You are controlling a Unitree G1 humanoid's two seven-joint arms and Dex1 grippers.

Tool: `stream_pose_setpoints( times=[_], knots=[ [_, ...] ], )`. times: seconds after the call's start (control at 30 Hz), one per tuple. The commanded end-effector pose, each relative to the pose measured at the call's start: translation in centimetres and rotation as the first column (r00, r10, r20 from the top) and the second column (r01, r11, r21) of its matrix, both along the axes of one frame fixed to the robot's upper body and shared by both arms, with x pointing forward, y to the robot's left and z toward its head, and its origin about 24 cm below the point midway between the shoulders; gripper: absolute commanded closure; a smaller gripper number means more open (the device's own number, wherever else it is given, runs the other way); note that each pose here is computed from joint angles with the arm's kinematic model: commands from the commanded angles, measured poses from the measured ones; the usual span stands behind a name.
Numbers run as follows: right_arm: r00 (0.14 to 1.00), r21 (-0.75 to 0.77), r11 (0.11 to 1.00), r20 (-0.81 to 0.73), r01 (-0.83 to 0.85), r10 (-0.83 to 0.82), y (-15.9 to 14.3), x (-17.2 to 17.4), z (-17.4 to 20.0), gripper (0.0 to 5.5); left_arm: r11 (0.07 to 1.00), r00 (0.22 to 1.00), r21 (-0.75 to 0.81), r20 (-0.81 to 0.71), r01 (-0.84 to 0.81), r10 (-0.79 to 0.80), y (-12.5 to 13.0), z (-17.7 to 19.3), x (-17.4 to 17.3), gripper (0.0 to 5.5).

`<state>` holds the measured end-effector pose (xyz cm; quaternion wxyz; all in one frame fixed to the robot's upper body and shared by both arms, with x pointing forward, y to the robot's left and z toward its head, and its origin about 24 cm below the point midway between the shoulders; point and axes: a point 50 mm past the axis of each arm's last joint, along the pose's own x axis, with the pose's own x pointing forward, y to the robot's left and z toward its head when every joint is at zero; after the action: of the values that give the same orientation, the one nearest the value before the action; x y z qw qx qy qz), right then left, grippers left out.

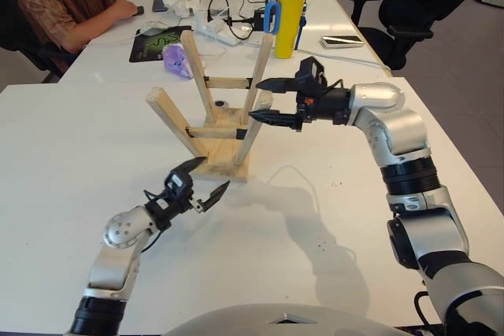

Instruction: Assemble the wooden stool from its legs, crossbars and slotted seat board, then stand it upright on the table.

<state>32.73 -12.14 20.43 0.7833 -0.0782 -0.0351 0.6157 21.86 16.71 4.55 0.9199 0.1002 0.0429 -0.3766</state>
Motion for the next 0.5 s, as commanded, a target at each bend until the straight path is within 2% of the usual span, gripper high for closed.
stream_pose_setpoints(
  times=[0.03,0.2,0.37,0.43,0.47,0.5],
  knots=[
    [0.999,0.213,0.976,0.006,-0.046,0.046,-1.3,-1.0,4.4,2.30,0.997,0.992,0.034,-0.100,-0.069,0.072,-0.1,-2.0,0.7,1.19],
    [0.998,0.513,0.856,0.040,-0.067,0.054,-1.8,-1.3,10.0,3.02,0.985,0.960,0.120,-0.238,-0.122,0.148,0.2,-4.5,1.0,1.19],
    [0.995,0.608,0.792,0.102,-0.054,-0.010,0.3,-1.7,12.5,3.72,0.983,0.936,0.169,-0.328,-0.071,0.124,0.0,-5.9,-0.1,1.19],
    [0.999,0.645,0.763,0.051,-0.026,-0.009,2.0,-1.6,11.7,3.86,0.982,0.930,0.179,-0.349,-0.058,0.118,0.0,-6.2,-0.4,1.19],
    [0.999,0.645,0.763,-0.043,0.041,-0.017,3.4,-0.9,10.0,3.86,0.982,0.928,0.180,-0.352,-0.057,0.119,0.1,-6.3,-0.5,1.19],
    [0.972,0.528,0.828,-0.217,0.191,-0.085,5.7,0.2,5.2,3.86,0.982,0.927,0.180,-0.357,-0.054,0.116,0.0,-6.4,-0.6,1.19]
  ],
)
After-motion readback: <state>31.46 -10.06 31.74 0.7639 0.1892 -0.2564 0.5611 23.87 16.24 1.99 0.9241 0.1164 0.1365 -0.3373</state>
